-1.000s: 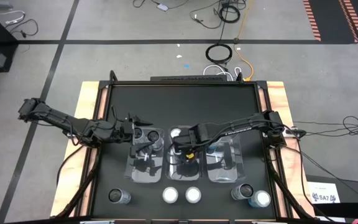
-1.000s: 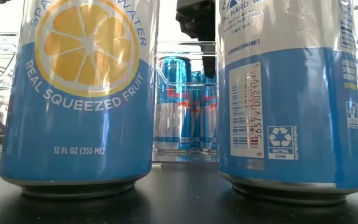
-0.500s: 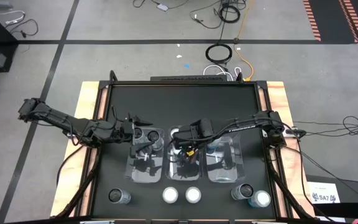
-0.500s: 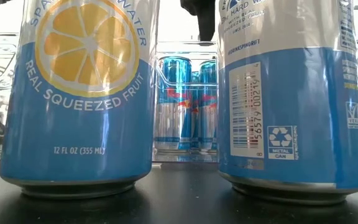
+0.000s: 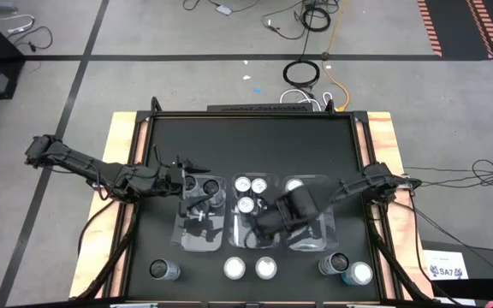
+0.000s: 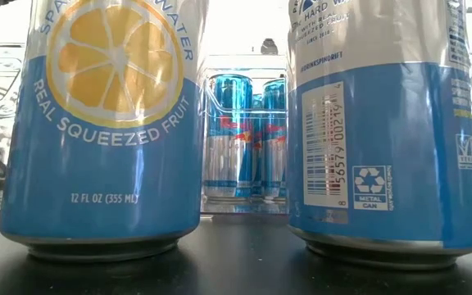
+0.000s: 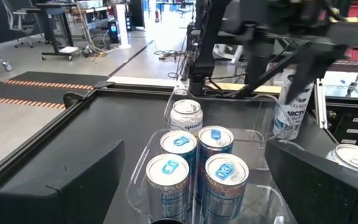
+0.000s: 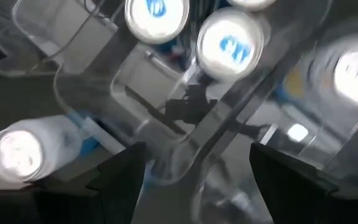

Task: Sort soda cans
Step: Put the middle white and blue soda can into the right transparent bin

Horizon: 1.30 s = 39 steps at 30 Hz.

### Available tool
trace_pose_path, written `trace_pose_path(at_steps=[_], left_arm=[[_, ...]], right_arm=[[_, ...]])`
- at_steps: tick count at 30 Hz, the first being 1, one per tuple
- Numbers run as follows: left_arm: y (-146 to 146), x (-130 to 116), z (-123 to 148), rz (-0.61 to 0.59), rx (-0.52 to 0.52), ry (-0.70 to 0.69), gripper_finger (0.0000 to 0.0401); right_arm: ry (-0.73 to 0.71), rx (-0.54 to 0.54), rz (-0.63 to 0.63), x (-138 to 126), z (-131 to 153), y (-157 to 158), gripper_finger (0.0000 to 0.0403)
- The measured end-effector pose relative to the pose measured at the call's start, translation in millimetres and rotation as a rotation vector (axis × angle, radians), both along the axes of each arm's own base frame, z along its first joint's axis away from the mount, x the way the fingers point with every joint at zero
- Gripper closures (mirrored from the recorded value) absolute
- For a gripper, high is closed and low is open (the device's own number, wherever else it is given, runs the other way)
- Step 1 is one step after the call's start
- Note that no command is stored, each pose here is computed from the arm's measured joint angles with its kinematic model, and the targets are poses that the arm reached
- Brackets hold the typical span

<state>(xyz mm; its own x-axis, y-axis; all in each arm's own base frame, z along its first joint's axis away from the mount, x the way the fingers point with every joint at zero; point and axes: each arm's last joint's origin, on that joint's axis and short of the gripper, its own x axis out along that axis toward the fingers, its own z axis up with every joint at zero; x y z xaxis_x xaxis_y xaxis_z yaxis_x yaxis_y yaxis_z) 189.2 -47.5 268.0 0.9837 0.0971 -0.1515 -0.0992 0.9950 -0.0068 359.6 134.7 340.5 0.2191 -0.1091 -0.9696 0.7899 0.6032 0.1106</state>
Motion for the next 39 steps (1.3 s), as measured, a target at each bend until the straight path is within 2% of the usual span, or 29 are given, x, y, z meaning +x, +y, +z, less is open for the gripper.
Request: trace_pose_path(at_steps=[15, 19, 26, 39], left_arm=[[0, 0, 0, 0.000, 0.000, 0.000, 0.0004], [0, 0, 0, 0.000, 0.000, 0.000, 0.0004], [0, 0, 0, 0.000, 0.000, 0.000, 0.0004], [0, 0, 0, 0.000, 0.000, 0.000, 0.0004]], right_arm=[[-0.040, 0.185, -0.404, -47, -2, 93, 0.0124], [-0.052, 0.200, -0.389, -43, -16, 112, 0.0124], [-0.119, 0.252, -0.281, -20, -39, 132, 0.0124], [-0.058, 0.254, -0.282, -5, -51, 120, 0.0124]])
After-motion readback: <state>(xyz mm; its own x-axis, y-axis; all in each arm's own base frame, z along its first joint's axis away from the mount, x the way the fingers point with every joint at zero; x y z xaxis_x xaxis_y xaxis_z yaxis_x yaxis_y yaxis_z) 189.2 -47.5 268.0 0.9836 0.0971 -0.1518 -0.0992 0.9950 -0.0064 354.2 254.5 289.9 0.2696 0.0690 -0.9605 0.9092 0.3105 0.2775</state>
